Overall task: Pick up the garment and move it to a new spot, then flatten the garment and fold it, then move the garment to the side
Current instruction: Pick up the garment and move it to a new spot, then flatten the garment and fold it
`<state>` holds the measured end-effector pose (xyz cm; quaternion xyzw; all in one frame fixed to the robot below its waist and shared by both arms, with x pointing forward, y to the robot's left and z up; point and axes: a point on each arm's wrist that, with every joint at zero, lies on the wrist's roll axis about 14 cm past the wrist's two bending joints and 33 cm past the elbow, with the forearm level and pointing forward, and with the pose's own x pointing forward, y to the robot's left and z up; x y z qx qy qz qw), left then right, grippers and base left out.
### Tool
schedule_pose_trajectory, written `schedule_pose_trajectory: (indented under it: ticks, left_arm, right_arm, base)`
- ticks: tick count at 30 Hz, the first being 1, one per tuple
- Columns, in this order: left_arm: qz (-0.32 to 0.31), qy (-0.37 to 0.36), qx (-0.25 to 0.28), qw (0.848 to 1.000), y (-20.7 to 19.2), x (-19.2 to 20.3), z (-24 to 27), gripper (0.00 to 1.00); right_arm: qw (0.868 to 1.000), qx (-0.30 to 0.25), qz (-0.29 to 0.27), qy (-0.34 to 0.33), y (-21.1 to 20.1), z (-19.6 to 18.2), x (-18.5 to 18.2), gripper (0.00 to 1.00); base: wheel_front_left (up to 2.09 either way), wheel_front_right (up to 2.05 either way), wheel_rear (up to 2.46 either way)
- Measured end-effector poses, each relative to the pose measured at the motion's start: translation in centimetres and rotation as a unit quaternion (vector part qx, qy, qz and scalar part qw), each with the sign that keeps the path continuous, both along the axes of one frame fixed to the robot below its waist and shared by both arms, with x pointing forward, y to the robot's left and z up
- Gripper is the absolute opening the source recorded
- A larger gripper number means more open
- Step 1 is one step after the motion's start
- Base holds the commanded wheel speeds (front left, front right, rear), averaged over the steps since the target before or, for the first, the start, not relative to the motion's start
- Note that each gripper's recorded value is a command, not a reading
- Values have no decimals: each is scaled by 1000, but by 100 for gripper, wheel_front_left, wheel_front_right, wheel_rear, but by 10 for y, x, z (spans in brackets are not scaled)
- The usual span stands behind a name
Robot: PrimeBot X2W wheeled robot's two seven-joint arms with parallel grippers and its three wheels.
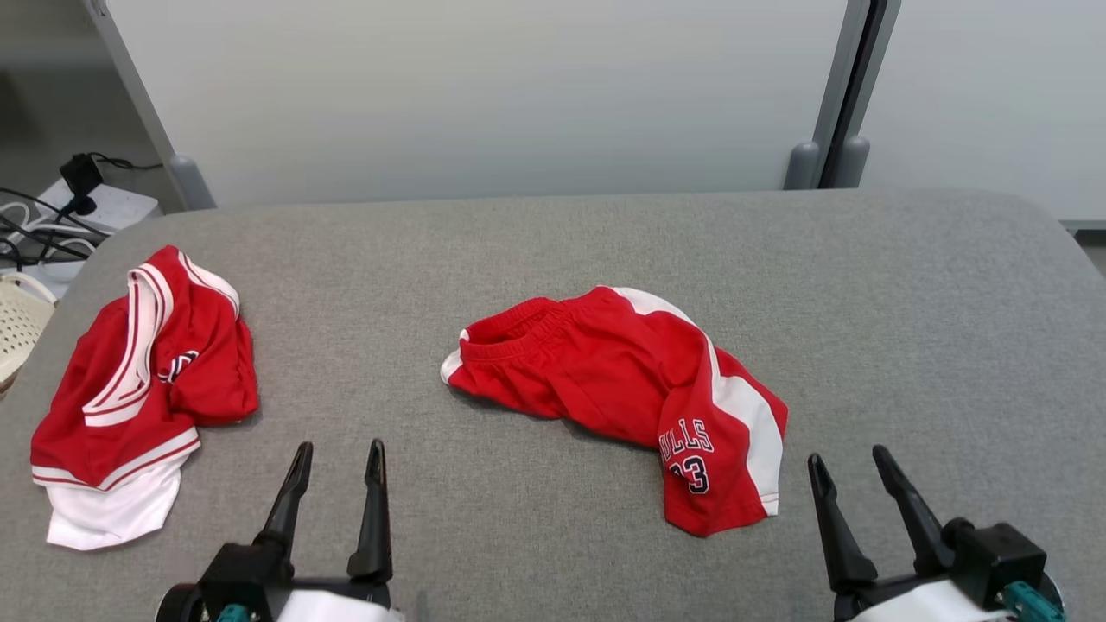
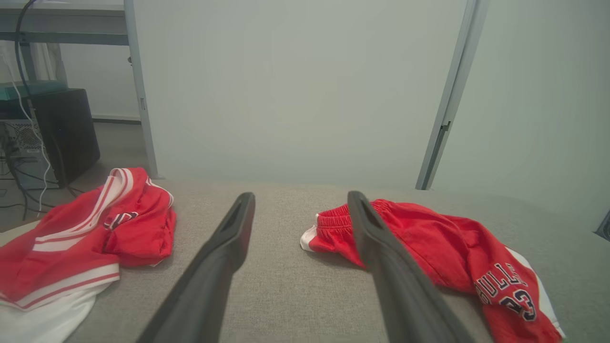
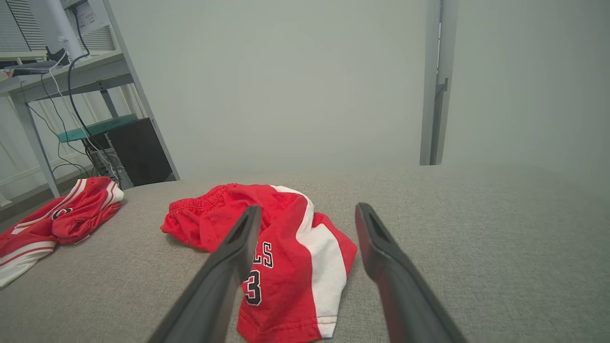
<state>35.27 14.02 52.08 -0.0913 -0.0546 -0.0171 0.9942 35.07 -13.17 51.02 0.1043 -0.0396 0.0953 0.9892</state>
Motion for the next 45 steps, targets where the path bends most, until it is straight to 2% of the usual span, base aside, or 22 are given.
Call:
schedule_pose_trajectory:
  ticks: [11,45]
  left_arm:
    - [8,20,6,1000,10,-23,-15,100]
    - [3,37,11,999,6,-27,-26,100]
  right_arm:
    - [1000,6,-12,23,-6,-16,-18,100]
    - [999,9,7,36,7,-23,-20,100]
  base:
    - [0,0,0]
    - [0,0,0]
